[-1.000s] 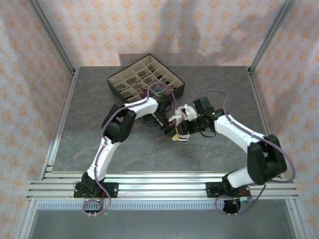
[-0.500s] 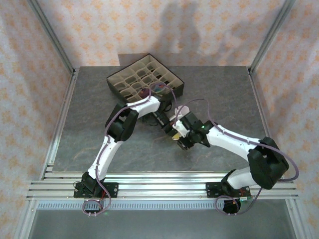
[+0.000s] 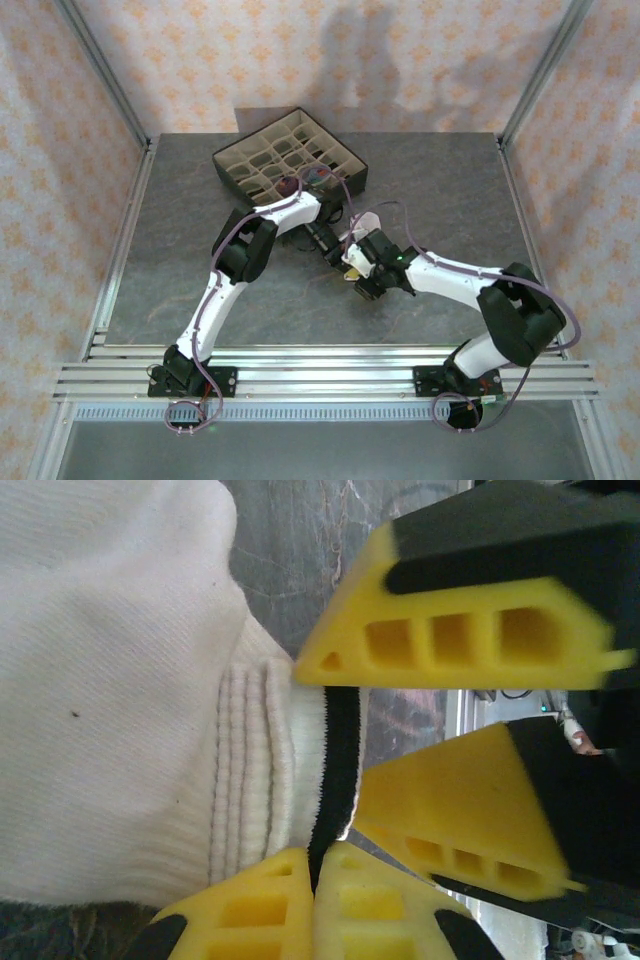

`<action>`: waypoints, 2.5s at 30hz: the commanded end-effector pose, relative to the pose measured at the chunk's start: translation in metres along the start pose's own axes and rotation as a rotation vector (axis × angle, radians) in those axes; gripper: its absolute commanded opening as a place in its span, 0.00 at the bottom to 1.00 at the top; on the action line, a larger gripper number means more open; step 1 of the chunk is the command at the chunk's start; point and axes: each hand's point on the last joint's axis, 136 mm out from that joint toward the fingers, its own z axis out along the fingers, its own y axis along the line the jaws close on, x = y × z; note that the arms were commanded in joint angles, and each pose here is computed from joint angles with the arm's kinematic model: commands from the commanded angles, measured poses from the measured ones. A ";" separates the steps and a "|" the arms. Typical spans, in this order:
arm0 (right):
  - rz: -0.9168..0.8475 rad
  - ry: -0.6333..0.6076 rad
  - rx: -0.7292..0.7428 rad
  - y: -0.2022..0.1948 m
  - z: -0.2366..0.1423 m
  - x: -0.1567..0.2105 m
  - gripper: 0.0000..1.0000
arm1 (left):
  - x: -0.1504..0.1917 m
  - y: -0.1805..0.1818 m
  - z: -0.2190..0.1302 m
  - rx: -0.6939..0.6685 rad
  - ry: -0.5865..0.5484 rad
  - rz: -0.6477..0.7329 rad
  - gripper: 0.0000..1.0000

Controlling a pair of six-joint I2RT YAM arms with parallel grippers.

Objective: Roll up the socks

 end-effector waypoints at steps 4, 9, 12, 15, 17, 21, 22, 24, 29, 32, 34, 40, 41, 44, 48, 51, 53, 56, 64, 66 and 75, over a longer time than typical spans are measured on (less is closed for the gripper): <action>-0.025 0.074 -0.024 0.005 0.016 0.009 0.40 | 0.005 0.003 -0.004 0.024 0.004 -0.049 0.00; 0.013 0.050 -0.076 0.013 -0.001 0.003 0.00 | 0.007 -0.003 -0.009 -0.002 -0.003 0.022 0.00; 0.052 0.050 -0.129 0.022 -0.012 0.002 0.00 | 0.003 -0.006 -0.013 -0.063 -0.051 0.092 0.01; 0.094 0.086 -0.210 0.035 -0.017 0.006 0.00 | -0.004 -0.005 -0.021 -0.157 -0.122 0.163 0.09; 0.082 0.111 -0.259 0.044 -0.020 0.007 0.00 | -0.006 -0.006 -0.025 -0.206 -0.159 0.206 0.13; 0.157 0.152 -0.286 0.039 -0.026 -0.002 0.00 | -0.012 -0.012 -0.036 -0.291 -0.243 0.297 0.22; 0.168 0.175 -0.303 0.040 -0.024 0.000 0.00 | -0.014 -0.015 -0.039 -0.313 -0.271 0.332 0.24; 0.177 0.216 -0.317 0.040 -0.019 0.005 0.00 | -0.014 -0.021 -0.045 -0.354 -0.327 0.394 0.26; 0.202 0.271 -0.344 0.039 -0.014 0.011 0.00 | -0.019 -0.035 -0.067 -0.511 -0.534 0.576 0.38; 0.227 0.271 -0.369 0.036 -0.014 0.011 0.00 | -0.012 -0.039 -0.069 -0.549 -0.608 0.658 0.42; 0.243 0.267 -0.396 0.036 -0.015 0.010 0.00 | -0.008 -0.043 -0.067 -0.556 -0.638 0.709 0.45; 0.333 0.315 -0.424 0.026 -0.010 0.015 0.00 | 0.002 -0.038 -0.043 -0.586 -0.574 0.747 0.48; 0.346 0.326 -0.427 0.024 -0.009 0.017 0.00 | 0.002 -0.038 -0.039 -0.582 -0.565 0.753 0.48; 0.393 0.371 -0.440 0.021 -0.002 0.023 0.00 | 0.003 -0.033 -0.027 -0.572 -0.533 0.747 0.48; 0.436 0.410 -0.445 0.021 0.005 0.027 0.00 | 0.002 -0.025 -0.018 -0.563 -0.508 0.724 0.47; 0.439 0.399 -0.451 0.021 0.005 0.024 0.00 | 0.004 -0.013 -0.011 -0.555 -0.476 0.678 0.43; 0.435 0.381 -0.456 0.022 0.002 0.021 0.03 | 0.005 -0.005 -0.007 -0.548 -0.451 0.640 0.35; 0.448 0.342 -0.453 0.019 -0.003 0.014 0.17 | 0.007 0.012 0.000 -0.547 -0.412 0.552 0.22; 0.704 0.132 -0.229 -0.022 -0.023 -0.015 0.42 | 0.011 0.032 0.001 -0.583 -0.370 0.397 0.08; 0.763 0.090 -0.207 -0.026 -0.027 -0.019 0.43 | 0.012 0.036 0.003 -0.589 -0.360 0.368 0.07; 0.938 0.030 -0.196 -0.029 -0.016 -0.021 0.47 | 0.009 0.043 0.016 -0.608 -0.335 0.315 0.06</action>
